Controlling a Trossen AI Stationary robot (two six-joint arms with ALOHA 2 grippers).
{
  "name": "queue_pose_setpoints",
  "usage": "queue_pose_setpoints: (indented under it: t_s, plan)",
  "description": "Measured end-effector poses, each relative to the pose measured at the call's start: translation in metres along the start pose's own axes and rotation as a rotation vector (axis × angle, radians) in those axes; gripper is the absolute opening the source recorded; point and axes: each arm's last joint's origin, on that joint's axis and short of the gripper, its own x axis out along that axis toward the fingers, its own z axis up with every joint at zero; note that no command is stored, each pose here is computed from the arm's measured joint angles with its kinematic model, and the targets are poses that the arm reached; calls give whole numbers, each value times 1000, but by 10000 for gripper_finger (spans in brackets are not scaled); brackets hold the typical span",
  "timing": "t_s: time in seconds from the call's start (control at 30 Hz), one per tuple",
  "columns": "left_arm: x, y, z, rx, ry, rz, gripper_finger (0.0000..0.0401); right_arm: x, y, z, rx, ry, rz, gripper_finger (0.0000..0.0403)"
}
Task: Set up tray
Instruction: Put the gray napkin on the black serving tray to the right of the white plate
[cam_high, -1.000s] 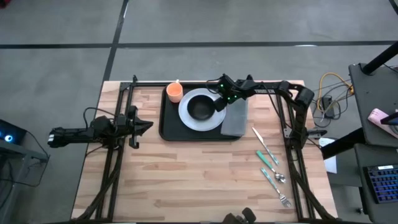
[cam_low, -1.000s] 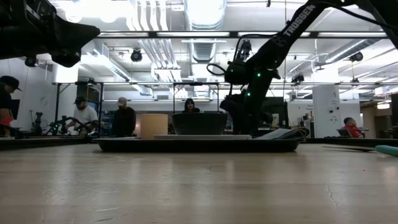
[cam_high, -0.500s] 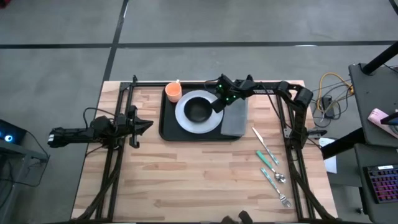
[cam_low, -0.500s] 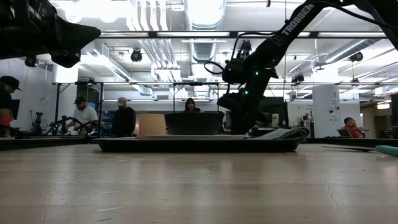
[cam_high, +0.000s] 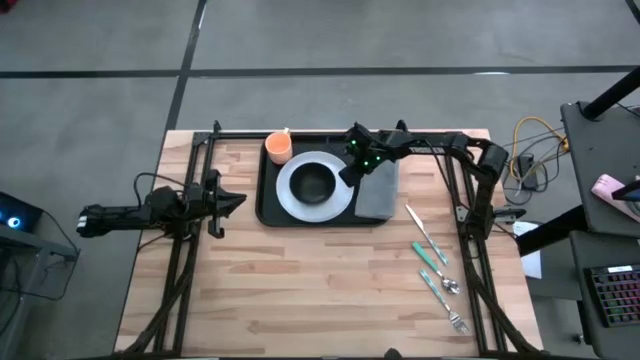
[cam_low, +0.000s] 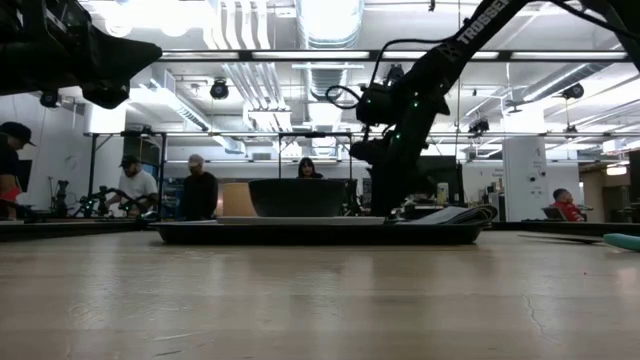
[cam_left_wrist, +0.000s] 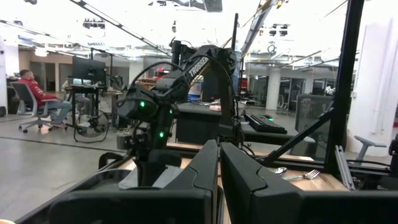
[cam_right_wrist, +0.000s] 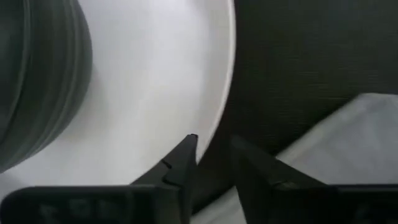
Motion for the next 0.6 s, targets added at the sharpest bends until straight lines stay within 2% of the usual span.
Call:
queue_pose_setpoints:
  t_s: [0.23,0.33,0.43,0.6]
  plan:
    - [0,0,0,0,0,0,1,-12,0,-3,39,6,-37,172]
    - [0,0,0,0,0,0,1,-13,-5,-9,83,48,-147,202]
    - [0,0,0,0,0,0,1,-14,-9,-14,122,75,-232,221]
    - [0,0,0,0,0,0,1,-17,-8,-16,141,81,-236,232]
